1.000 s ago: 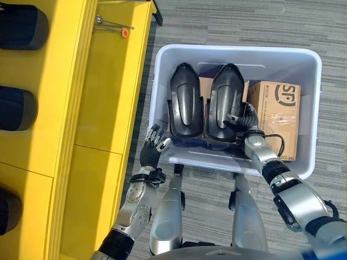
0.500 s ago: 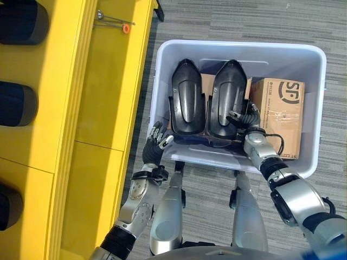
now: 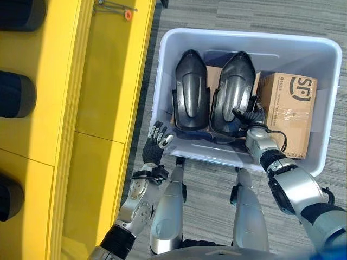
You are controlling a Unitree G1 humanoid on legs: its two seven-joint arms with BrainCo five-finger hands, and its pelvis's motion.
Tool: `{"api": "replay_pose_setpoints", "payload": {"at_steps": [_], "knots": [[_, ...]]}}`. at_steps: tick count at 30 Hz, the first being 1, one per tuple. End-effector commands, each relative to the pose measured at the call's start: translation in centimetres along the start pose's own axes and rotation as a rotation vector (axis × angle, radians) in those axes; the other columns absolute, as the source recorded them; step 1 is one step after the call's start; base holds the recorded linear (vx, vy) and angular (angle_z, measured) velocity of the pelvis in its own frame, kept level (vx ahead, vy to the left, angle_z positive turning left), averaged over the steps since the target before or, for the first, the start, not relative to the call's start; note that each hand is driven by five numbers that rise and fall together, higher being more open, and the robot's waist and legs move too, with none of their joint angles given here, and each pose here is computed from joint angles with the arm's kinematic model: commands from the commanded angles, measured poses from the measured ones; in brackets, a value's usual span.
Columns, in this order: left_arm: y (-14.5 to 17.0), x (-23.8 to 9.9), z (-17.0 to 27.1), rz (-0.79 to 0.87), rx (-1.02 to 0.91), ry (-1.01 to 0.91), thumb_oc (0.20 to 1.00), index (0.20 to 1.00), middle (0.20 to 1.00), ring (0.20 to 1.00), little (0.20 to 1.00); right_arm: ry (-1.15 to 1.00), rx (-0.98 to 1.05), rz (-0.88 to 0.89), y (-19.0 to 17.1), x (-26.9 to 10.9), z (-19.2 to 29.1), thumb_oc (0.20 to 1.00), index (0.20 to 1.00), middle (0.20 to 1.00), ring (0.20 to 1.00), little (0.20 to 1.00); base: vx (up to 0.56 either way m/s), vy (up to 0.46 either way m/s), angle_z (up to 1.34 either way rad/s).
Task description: Move parts from the plastic box to the shelf.
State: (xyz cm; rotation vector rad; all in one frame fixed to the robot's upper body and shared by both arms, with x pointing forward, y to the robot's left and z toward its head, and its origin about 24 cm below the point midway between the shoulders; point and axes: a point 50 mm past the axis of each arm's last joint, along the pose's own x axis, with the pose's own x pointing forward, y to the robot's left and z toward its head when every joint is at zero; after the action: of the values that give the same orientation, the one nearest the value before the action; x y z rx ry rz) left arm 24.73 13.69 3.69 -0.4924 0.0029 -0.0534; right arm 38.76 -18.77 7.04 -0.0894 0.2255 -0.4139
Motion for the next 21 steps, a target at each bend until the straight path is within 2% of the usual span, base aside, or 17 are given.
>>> {"api": "replay_pose_setpoints", "payload": {"at_steps": [1,9,14,17,21], "knots": [[-2.0,0.2,2.5,-0.099,-0.026,-0.122,1.0,1.0,1.0,1.0,1.0,-0.04,-0.024,-0.115,-2.7,1.2,2.3,1.0,1.0,1.0,1.0,1.0,0.0,0.0,0.0],[-2.3,0.1,2.8,-0.116,-0.018,-0.132,1.0,1.0,1.0,1.0,1.0,-0.047,-0.055,-0.216,-5.2,2.0,4.0,1.0,1.0,1.0,1.0,1.0,0.0,0.0,0.0],[-2.6,0.2,3.0,-0.133,-0.016,-0.135,1.0,1.0,1.0,1.0,1.0,0.001,-0.046,-0.257,-6.7,2.2,3.6,1.0,1.0,1.0,1.0,1.0,0.0,0.0,0.01],[-2.7,0.2,3.0,-0.146,-0.018,-0.133,1.0,1.0,1.0,1.0,1.0,0.055,0.029,-0.286,-7.9,2.3,3.0,1.0,1.0,1.0,1.0,1.0,0.01,-0.007,0.04],[-2.7,0.2,3.1,-0.153,-0.019,-0.13,1.0,1.0,1.0,1.0,1.0,0.068,0.025,-0.275,-8.0,2.4,2.7,1.0,1.0,1.0,1.0,1.0,0.01,-0.004,0.1]]}}
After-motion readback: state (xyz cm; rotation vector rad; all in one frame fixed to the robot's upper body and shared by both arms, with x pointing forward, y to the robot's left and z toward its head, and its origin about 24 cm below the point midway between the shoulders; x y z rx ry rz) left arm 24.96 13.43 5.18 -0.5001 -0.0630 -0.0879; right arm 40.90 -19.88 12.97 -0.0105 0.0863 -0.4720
